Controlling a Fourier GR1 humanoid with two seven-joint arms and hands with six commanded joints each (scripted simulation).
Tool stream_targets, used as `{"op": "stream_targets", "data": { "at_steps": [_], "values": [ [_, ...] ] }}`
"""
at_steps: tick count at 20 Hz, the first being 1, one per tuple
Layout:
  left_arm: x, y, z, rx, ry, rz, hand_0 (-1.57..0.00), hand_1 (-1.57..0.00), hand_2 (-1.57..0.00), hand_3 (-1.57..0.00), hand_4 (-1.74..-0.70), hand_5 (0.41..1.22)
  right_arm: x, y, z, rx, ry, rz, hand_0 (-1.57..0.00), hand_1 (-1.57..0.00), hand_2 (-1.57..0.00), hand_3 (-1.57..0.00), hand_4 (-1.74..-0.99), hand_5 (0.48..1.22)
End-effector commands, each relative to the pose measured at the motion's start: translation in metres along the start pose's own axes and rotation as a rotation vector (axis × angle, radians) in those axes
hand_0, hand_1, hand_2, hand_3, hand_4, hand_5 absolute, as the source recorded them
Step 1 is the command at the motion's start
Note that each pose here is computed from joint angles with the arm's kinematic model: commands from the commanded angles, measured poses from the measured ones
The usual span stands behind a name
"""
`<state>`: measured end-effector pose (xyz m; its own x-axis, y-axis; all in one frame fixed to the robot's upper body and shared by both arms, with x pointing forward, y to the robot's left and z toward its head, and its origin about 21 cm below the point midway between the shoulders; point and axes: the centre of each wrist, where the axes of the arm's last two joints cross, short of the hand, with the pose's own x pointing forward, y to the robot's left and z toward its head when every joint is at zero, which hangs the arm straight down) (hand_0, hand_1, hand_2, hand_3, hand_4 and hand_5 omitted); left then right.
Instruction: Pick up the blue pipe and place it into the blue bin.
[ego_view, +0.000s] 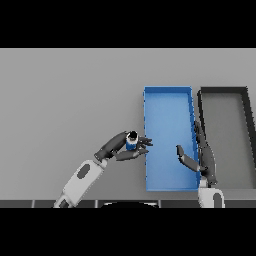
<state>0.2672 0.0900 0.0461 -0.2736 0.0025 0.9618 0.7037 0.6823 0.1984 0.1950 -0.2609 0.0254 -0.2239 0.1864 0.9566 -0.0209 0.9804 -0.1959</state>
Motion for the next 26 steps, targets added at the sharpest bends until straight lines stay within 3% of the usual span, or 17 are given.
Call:
{"op": "stream_targets", "data": {
  "at_steps": [1, 7, 13, 17, 26],
  "values": [
    [-0.001, -0.001, 0.0, 0.006, 0.007, 0.012, -1.57, -1.57, -1.57, -1.57, -1.47, 1.221, 0.01, -0.006, -0.002, 0.062, -0.007, -0.063, 0.0, -0.02, -0.09, 0.0, -1.202, 0.624],
    [0.004, 0.0, -0.001, -0.008, 0.009, 0.015, -1.57, -1.57, -1.57, -1.57, -1.47, 1.221, 0.078, -0.008, -0.039, 0.421, -0.071, -0.149, 0.0, -0.01, -0.11, 0.0, -1.247, 0.568],
    [0.003, 0.001, -0.006, -0.003, 0.019, -0.017, -1.57, -1.57, -1.57, -1.57, -1.47, 1.221, 0.126, 0.018, -0.07, 0.645, -0.123, -0.027, 0.0, 0.0, -0.05, 0.0, -1.296, 0.556],
    [0.001, 0.004, -0.007, -0.01, 0.013, -0.003, -1.57, -1.57, -1.57, -1.57, -1.47, 1.221, 0.135, 0.037, -0.083, 0.767, -0.139, -0.024, 0.0, 0.0, -0.04, 0.0, -1.294, 0.56],
    [0.002, 0.004, -0.01, -0.023, 0.018, 0.013, -1.57, -1.57, -1.57, -1.57, -1.47, 1.221, 0.152, 0.077, -0.117, 0.905, -0.154, 0.053, -0.02, -0.03, -0.08, 0.0, -1.186, 0.521]
  ]
}}
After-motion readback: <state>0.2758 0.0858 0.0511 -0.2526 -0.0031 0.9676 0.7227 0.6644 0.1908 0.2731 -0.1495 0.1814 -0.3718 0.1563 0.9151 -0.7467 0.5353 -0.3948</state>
